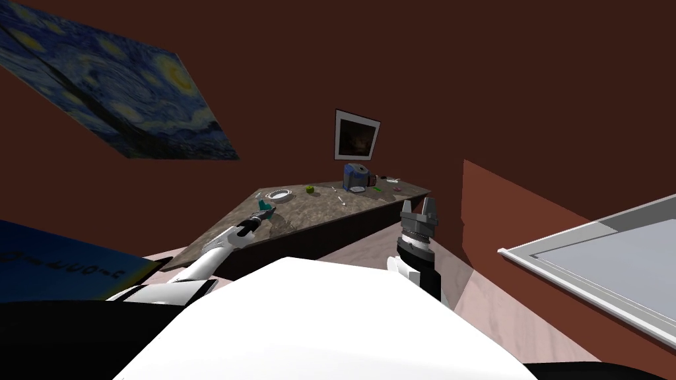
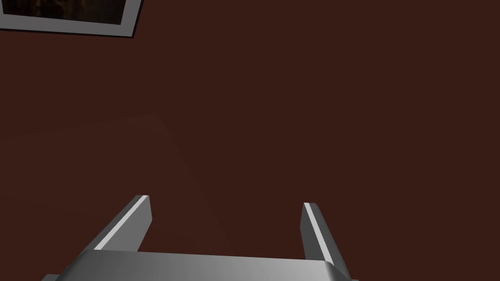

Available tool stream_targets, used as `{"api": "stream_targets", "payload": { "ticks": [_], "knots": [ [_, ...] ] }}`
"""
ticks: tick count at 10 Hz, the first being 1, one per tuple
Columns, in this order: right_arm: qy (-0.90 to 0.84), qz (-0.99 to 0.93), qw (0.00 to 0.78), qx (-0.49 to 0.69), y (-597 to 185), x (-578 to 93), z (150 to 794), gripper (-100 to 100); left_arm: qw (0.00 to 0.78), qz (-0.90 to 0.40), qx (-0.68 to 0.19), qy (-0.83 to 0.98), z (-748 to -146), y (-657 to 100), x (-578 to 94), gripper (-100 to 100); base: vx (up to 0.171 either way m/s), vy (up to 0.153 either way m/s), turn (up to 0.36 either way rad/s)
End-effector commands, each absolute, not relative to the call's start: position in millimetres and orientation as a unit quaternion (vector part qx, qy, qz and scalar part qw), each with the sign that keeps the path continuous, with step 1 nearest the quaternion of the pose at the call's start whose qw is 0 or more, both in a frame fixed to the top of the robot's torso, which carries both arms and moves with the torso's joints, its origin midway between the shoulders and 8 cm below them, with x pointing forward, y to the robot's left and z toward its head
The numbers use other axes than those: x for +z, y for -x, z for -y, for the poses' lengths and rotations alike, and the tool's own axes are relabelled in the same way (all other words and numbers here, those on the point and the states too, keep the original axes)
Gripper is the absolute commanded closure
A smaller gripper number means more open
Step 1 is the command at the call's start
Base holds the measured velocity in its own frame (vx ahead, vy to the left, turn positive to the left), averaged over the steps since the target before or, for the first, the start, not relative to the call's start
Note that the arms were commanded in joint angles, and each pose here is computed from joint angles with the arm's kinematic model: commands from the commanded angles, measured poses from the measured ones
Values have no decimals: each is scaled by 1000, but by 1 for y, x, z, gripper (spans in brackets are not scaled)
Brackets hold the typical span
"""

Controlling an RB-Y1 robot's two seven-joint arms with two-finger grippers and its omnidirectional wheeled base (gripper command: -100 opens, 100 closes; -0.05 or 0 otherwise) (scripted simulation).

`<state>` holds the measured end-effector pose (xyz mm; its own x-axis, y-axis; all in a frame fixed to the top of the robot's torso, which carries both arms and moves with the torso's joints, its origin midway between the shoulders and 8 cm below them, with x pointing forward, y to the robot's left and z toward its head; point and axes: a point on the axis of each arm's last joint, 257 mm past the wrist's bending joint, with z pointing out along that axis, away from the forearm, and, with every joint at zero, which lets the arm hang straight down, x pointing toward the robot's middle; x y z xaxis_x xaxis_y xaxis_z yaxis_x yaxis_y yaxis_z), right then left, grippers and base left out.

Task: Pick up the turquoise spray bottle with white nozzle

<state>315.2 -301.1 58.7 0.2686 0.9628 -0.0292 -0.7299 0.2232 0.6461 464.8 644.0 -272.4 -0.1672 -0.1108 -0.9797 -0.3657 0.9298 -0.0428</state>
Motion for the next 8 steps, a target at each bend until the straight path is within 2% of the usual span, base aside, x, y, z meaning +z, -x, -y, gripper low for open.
{"api": "stream_targets", "payload": {
  "ticks": [1,7,8],
  "knots": [
    [-266,-219,751,564,-315,59,301,0,640,-749,96,142,-643,-481,-256,-100,-19,-23,27],
    [-266,-219,751,564,-315,59,301,0,629,-754,106,158,-665,-480,-264,-100,-14,-28,10],
    [-266,-219,751,564,-315,59,301,0,647,-742,101,141,-664,-495,-240,-100,-13,-29,33]
  ]
}}
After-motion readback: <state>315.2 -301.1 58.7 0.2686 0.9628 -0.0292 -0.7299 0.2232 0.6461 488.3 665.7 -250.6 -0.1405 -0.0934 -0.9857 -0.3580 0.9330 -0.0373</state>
